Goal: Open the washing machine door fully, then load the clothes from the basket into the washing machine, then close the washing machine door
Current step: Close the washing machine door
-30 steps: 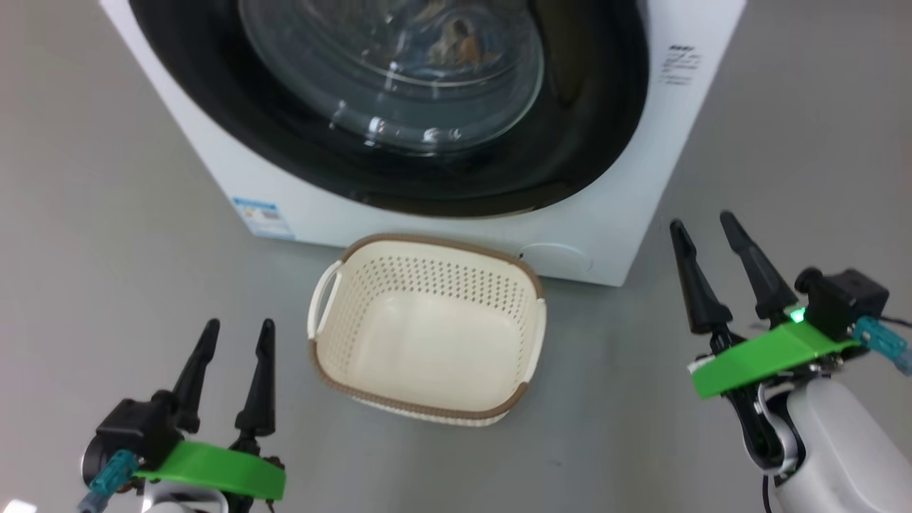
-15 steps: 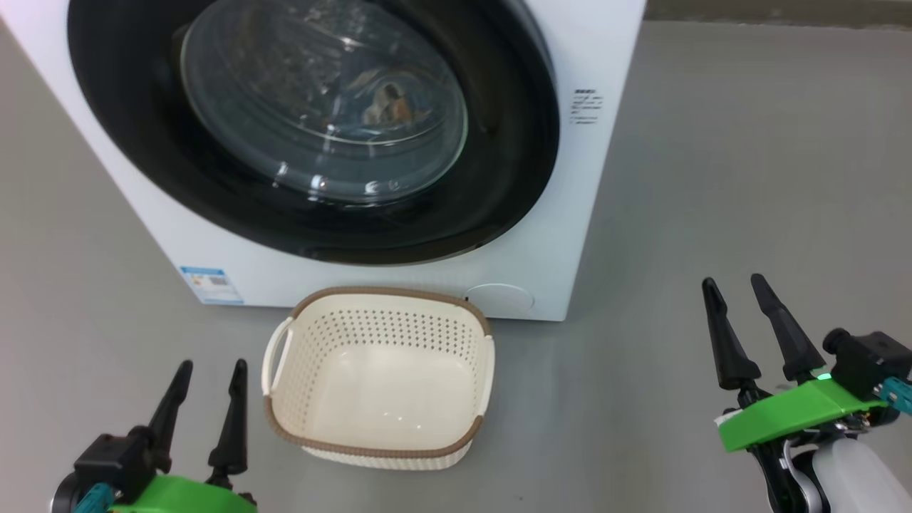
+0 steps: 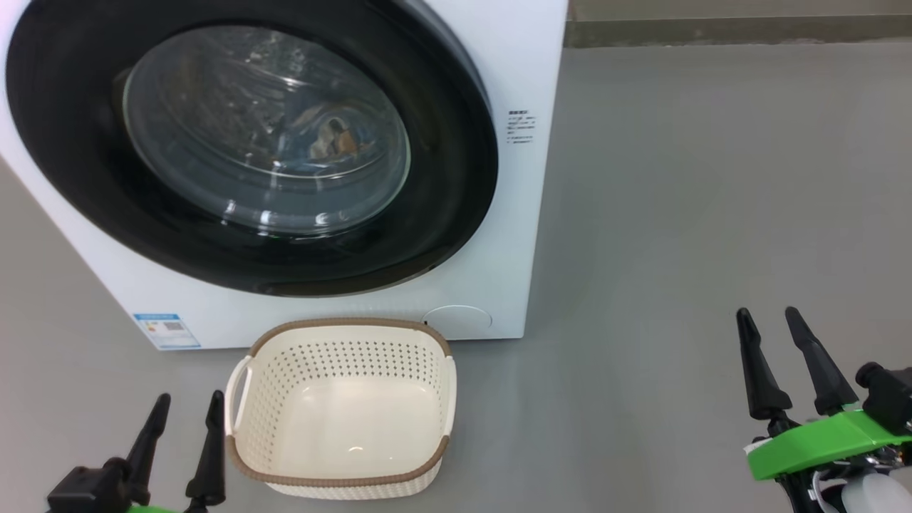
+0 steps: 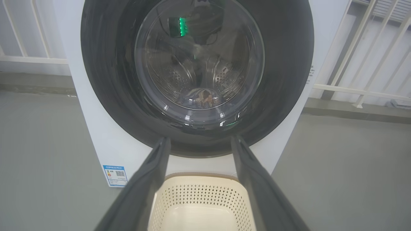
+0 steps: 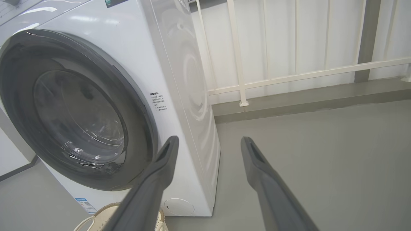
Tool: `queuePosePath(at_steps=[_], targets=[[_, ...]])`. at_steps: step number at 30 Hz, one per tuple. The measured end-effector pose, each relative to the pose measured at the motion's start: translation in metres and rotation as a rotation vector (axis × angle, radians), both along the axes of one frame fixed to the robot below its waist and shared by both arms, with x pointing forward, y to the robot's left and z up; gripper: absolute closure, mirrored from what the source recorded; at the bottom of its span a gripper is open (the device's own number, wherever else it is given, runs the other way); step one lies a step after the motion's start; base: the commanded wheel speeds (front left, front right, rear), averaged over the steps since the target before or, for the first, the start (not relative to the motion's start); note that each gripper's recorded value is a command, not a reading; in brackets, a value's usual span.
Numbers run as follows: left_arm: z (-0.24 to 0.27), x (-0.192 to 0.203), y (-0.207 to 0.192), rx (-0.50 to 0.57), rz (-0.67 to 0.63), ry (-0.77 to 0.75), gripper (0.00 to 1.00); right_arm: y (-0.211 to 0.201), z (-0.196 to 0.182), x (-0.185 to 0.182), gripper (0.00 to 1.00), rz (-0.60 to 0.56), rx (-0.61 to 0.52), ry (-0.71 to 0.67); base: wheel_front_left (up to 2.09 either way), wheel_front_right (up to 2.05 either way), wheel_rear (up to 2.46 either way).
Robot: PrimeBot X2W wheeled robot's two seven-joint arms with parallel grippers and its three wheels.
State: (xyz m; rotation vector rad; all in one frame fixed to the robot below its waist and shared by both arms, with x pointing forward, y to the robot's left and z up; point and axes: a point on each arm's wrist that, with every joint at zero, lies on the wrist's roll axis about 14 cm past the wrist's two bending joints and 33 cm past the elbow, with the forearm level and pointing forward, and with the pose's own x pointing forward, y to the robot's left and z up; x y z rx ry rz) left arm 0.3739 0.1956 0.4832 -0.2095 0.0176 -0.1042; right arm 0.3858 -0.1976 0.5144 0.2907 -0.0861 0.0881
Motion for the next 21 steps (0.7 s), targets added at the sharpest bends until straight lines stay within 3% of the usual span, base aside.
queuePosePath(at_steps=[21], targets=[[-0.003,-0.011,0.004,0.000,0.007,0.008,0.00,-0.031,-0.004,-0.026,0.00,-0.099,0.011,0.007,0.00,0.00,0.00]])
